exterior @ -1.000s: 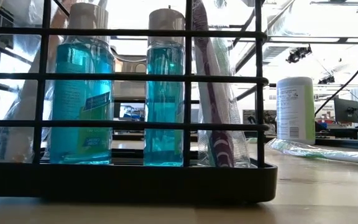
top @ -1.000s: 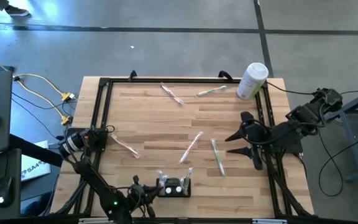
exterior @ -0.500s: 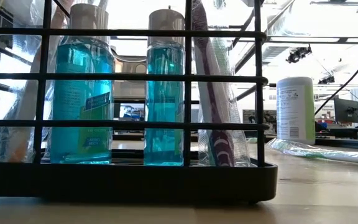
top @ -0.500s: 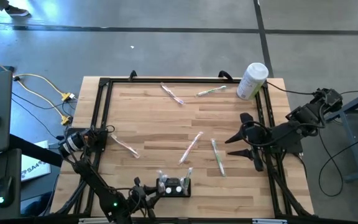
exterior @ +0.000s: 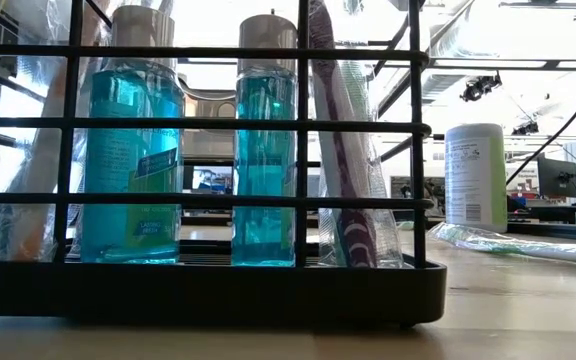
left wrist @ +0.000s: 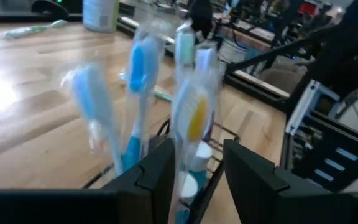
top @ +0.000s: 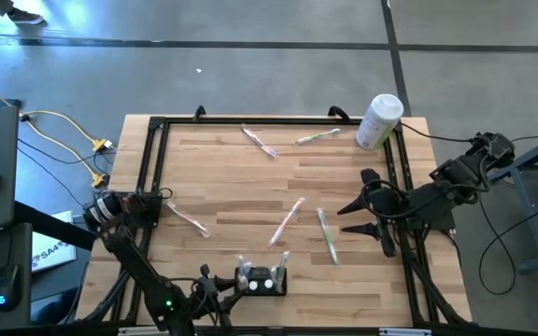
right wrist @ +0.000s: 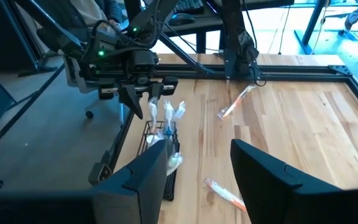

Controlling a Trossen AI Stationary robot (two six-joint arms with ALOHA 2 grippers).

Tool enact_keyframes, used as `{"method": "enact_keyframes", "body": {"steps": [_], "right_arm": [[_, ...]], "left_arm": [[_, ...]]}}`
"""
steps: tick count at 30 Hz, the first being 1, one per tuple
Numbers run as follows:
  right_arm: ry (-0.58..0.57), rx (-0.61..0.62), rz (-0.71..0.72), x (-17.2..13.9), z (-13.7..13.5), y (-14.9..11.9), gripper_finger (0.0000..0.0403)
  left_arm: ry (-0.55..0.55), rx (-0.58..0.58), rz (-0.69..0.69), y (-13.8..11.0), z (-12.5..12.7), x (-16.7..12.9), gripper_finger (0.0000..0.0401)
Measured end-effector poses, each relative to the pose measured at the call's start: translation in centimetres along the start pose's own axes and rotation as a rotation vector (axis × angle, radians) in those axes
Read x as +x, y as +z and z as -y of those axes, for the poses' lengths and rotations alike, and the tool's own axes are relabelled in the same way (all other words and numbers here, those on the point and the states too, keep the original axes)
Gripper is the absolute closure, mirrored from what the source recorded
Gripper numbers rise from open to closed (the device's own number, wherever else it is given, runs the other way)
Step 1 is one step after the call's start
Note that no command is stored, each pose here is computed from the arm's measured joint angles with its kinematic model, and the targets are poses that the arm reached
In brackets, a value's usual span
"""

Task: Pick & Place toothbrushing station
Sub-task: Put the bottom orange toothbrush into the black wire organizer, then put the left orange toothbrush into the black wire organizer

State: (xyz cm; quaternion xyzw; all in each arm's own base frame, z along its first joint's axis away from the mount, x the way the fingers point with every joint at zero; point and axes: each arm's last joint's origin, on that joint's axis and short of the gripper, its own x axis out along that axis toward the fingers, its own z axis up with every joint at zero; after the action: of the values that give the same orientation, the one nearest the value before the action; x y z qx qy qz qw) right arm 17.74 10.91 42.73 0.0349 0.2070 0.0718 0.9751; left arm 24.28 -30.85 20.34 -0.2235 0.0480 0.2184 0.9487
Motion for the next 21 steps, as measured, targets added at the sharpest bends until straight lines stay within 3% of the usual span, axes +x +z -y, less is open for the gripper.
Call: {"method": "enact_keyframes", "body": {"steps": [12,17,21], "right_arm": [[0.002,-0.014,0.010,0.0,0.0,0.1,0.0232],[0.002,-0.029,0.010,0.0,0.0,0.1,0.0232],[0.000,-0.054,0.010,0.0,0.0,0.1,0.0232]], "left_arm": [[-0.077,0.062,-0.041,6.2,0.5,-1.6,0.0267],[-0.115,0.025,-0.030,10.5,0.3,-2.7,0.0267],[-0.149,0.076,-0.019,13.9,-0.4,-3.6,0.0267]]}}
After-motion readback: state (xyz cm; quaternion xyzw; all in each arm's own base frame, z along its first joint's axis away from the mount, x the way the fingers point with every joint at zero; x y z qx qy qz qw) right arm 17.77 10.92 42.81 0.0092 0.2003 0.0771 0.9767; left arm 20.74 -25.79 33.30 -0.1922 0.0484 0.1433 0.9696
